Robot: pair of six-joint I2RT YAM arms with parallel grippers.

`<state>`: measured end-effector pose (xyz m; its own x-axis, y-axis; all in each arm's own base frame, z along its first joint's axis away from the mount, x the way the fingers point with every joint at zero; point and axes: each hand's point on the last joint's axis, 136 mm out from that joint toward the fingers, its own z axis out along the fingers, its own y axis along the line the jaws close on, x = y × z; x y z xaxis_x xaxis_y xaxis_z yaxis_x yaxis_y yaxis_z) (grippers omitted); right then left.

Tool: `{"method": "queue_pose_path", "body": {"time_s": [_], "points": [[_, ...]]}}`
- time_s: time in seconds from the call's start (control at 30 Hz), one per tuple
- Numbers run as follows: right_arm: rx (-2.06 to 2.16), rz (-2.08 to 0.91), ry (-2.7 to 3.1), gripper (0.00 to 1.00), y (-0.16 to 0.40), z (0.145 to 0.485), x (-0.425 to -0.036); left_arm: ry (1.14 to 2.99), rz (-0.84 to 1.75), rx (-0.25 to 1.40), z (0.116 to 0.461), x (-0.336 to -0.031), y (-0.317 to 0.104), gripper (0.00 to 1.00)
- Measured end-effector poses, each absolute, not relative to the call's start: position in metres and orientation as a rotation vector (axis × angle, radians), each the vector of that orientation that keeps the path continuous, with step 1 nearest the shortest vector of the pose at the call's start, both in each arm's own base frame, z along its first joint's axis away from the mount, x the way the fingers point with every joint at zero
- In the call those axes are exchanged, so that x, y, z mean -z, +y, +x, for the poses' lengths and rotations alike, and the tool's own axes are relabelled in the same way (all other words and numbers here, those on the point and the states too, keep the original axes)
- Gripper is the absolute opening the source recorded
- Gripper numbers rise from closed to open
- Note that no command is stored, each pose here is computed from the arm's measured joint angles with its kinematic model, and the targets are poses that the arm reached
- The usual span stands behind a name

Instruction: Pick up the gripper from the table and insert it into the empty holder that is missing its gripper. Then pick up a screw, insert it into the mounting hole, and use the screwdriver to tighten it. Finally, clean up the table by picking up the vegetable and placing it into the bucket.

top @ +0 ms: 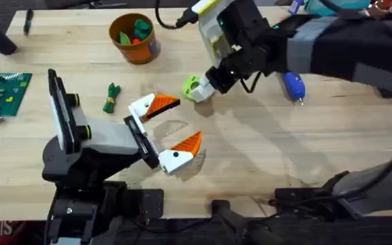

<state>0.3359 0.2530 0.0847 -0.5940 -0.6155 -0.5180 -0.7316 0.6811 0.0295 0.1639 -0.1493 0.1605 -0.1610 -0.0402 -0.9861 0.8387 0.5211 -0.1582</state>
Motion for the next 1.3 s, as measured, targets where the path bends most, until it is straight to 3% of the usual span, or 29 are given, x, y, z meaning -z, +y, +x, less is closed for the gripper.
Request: {"method": "queue_pose_path", "body": {"time_s": [0.17, 0.27, 0.33, 0.63, 0.87, 1.3], "points": [[-0.310, -1.018, 2.408, 0.913, 0.260, 0.352, -0.084, 1.543, 0.711, 0.901, 0.164, -0.160, -0.149, 0.986], [-0.312, -1.000, 2.400, 0.604, 0.262, 0.356, -0.086, 1.543, 0.711, 0.901, 0.164, -0.160, -0.149, 0.985], [-0.313, -0.996, 2.402, 0.510, 0.262, 0.356, -0.086, 1.543, 0.711, 0.901, 0.164, -0.160, -0.149, 0.986], [-0.317, -0.990, 2.383, 0.499, 0.266, 0.362, -0.085, 1.543, 0.711, 0.901, 0.164, -0.160, -0.149, 0.986], [-0.310, -1.002, 2.421, 0.496, 0.266, 0.363, -0.064, 1.543, 0.711, 0.900, 0.164, -0.160, -0.149, 0.986], [-0.309, -0.995, 2.457, 0.271, 0.266, 0.362, -0.051, 1.543, 0.711, 0.901, 0.164, -0.160, -0.149, 0.986]]}}
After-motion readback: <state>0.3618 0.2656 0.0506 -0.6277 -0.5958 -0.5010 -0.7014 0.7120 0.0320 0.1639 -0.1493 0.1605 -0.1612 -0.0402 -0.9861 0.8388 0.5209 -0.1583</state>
